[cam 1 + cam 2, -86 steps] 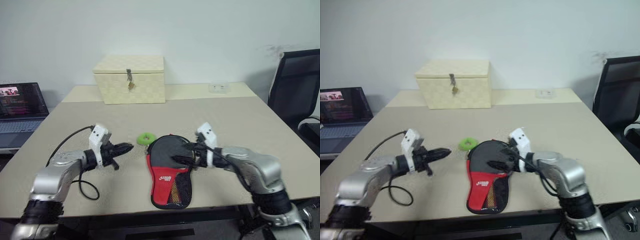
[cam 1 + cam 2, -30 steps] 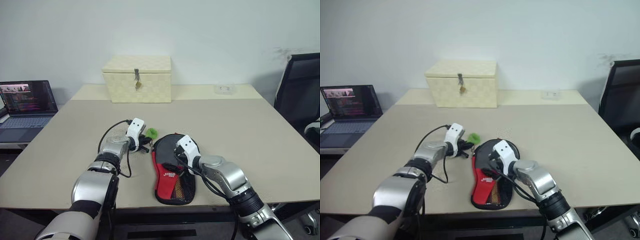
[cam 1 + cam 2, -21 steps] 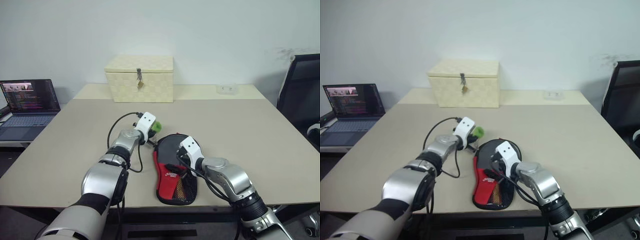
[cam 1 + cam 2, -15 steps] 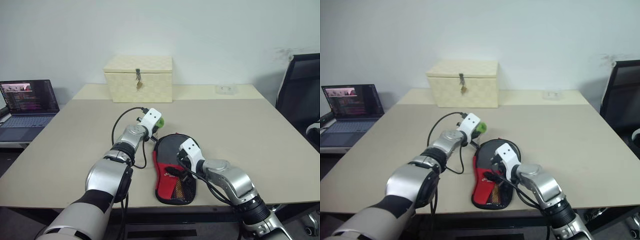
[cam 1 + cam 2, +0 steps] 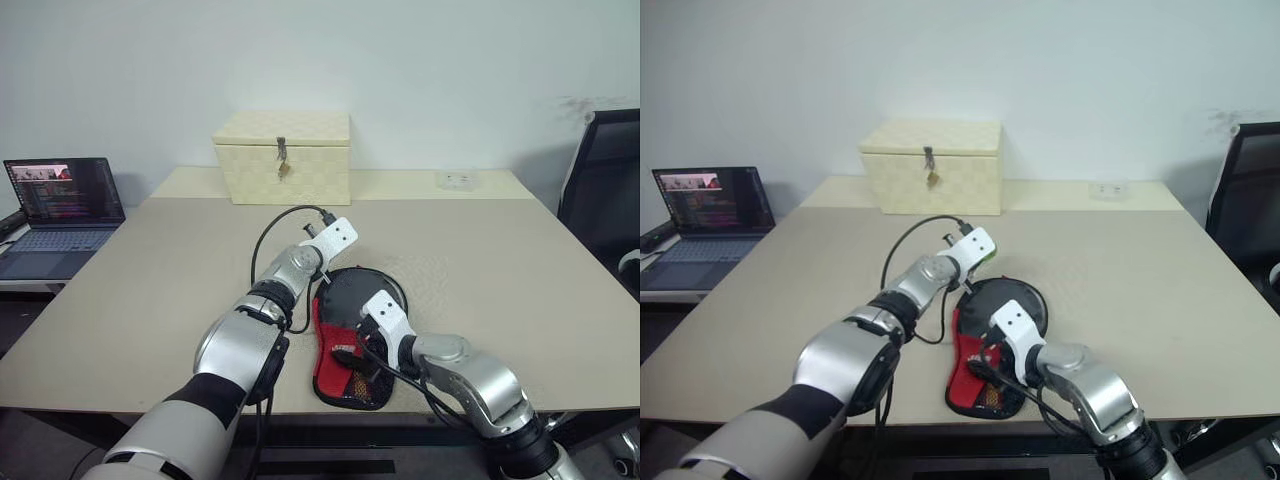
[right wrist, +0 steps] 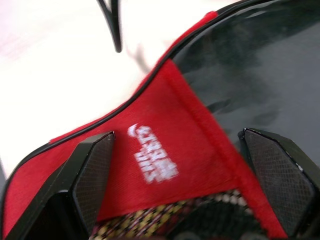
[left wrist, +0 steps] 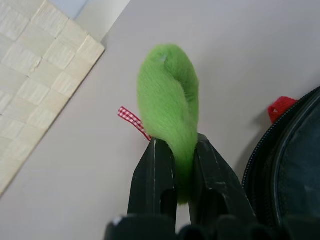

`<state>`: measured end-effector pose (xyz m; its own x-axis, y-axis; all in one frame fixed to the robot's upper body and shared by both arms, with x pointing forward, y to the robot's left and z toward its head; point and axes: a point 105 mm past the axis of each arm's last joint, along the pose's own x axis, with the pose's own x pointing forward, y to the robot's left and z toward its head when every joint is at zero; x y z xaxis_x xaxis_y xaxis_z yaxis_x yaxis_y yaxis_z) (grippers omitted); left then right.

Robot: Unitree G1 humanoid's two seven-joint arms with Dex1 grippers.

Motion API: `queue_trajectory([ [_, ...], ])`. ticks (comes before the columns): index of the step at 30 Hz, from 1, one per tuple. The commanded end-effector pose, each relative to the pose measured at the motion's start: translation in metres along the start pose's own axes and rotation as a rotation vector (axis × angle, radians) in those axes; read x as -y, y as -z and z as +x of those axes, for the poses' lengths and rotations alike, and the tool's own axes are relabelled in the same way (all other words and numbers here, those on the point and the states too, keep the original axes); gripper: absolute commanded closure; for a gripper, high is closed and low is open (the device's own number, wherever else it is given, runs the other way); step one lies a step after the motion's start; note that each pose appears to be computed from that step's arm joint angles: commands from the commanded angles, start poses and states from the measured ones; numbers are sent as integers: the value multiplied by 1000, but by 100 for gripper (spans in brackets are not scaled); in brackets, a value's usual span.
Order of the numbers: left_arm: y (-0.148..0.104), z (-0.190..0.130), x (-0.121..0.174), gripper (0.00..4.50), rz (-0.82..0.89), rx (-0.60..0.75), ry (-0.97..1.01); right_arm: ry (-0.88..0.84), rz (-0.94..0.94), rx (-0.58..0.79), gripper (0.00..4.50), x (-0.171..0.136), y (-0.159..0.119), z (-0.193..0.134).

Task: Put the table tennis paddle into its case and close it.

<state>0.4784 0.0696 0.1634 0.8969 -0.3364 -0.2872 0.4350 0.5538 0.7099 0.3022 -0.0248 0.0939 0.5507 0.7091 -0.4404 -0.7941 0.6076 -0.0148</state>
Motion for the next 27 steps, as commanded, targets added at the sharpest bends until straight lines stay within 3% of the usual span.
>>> queue_trajectory([
  [1,-55,-4,-25,448,127,147,-94,-68,86,-178,0,-17,46,5],
  [7,-53,-3,-21,448,288,123,-97,-64,87,-182,0,-18,49,5],
  [16,-95,-4,-13,448,272,247,-119,-62,94,-187,0,-21,52,4],
  [27,-106,-1,10,448,273,278,-52,-53,100,-181,0,-21,50,4],
])
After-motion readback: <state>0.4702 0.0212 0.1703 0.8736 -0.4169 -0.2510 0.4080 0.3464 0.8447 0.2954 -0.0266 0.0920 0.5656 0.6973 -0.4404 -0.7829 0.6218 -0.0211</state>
